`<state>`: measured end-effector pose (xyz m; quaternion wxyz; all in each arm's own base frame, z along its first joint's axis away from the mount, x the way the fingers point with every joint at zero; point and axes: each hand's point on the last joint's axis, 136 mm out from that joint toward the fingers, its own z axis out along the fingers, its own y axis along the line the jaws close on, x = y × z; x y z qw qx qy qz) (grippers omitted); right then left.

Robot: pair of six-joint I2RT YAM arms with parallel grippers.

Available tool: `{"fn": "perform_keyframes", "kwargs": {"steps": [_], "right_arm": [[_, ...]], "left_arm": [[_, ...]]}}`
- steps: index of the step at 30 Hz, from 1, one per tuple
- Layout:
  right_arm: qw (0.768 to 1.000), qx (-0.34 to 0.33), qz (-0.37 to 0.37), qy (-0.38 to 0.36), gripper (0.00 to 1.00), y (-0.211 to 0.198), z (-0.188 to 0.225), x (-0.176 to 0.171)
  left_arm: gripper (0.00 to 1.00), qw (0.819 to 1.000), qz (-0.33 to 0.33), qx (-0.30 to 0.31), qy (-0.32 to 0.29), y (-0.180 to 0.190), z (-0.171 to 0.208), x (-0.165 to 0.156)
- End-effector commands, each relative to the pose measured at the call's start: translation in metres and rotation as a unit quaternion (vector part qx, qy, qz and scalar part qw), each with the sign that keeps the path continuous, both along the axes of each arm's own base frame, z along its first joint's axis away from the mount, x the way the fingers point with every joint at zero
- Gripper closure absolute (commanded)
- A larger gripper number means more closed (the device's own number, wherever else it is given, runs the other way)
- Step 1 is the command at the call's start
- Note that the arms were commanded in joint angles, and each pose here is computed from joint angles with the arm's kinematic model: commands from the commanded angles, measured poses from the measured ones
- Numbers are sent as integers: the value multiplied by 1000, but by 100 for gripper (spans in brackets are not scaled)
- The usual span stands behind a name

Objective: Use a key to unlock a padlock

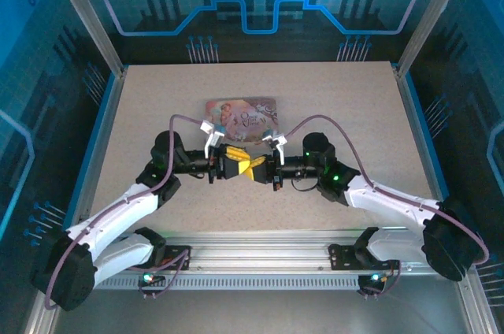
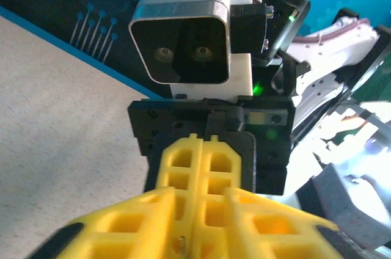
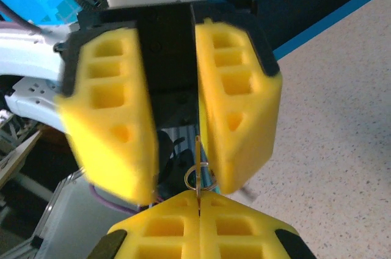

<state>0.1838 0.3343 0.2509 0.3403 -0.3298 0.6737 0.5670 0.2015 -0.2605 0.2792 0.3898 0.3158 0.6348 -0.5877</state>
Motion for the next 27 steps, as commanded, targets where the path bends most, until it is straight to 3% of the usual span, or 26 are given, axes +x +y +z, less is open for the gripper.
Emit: {"fn": "perform_keyframes", "kwargs": {"steps": [1, 6, 12, 27], "right_arm": [[999, 30, -17, -21, 100, -1, 14, 2], [999, 36, -32, -25, 100, -6, 13, 5], [997, 45, -48, -26, 100, -11, 15, 10], [997, 55, -27, -40, 100, -10, 22, 2]], "left_arm": [[58, 1000, 16, -16, -18, 0, 18, 2], [46, 998, 59, -13, -20, 9, 22, 3], [43, 994, 103, -5, -23, 24, 18, 0], [63, 999, 51, -10, 16, 16, -4, -9]]}}
